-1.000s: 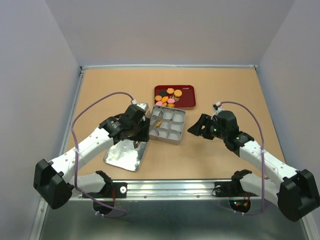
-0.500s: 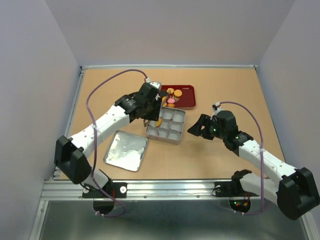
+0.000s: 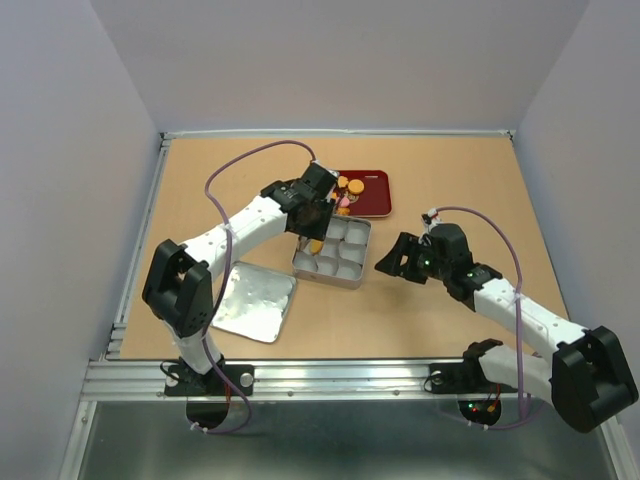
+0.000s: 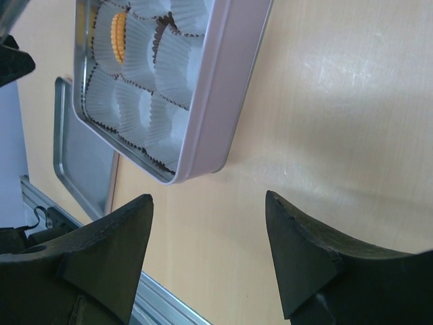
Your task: Pack the cookies
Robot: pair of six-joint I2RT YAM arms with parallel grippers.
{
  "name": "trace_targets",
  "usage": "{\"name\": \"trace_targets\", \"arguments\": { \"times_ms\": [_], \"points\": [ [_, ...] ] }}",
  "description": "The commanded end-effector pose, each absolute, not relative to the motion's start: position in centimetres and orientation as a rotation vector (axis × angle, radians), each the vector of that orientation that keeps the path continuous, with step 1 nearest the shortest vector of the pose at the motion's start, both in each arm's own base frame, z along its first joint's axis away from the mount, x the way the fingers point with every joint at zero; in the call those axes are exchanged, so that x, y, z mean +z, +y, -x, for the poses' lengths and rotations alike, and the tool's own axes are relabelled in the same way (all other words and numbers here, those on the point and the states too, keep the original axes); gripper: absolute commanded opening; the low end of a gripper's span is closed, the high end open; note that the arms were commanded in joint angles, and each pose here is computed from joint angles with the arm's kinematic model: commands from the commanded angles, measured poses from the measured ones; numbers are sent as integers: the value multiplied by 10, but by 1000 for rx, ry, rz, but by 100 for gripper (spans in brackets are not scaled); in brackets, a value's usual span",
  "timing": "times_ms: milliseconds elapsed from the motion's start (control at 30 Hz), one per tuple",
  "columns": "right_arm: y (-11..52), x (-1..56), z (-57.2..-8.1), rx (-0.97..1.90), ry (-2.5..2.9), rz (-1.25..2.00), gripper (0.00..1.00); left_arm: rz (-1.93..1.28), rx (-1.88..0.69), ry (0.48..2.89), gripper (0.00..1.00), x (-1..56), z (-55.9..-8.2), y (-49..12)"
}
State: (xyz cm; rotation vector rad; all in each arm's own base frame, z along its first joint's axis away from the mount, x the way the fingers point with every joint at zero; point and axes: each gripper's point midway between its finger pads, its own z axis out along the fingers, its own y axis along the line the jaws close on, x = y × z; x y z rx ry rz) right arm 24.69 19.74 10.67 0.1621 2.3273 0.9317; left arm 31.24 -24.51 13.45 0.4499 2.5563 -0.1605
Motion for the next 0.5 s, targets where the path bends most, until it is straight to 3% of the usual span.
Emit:
{"name": "trace_targets", "arguments": {
  "times_ms": [0, 467],
  "points": [
    [196, 106, -250, 930, 2299, -143, 72, -450, -177, 2497, 50, 157, -325, -250],
    [195, 105, -247, 933, 2291, -145, 72, -451, -6, 2557, 50, 137, -331, -234]
  ]
}}
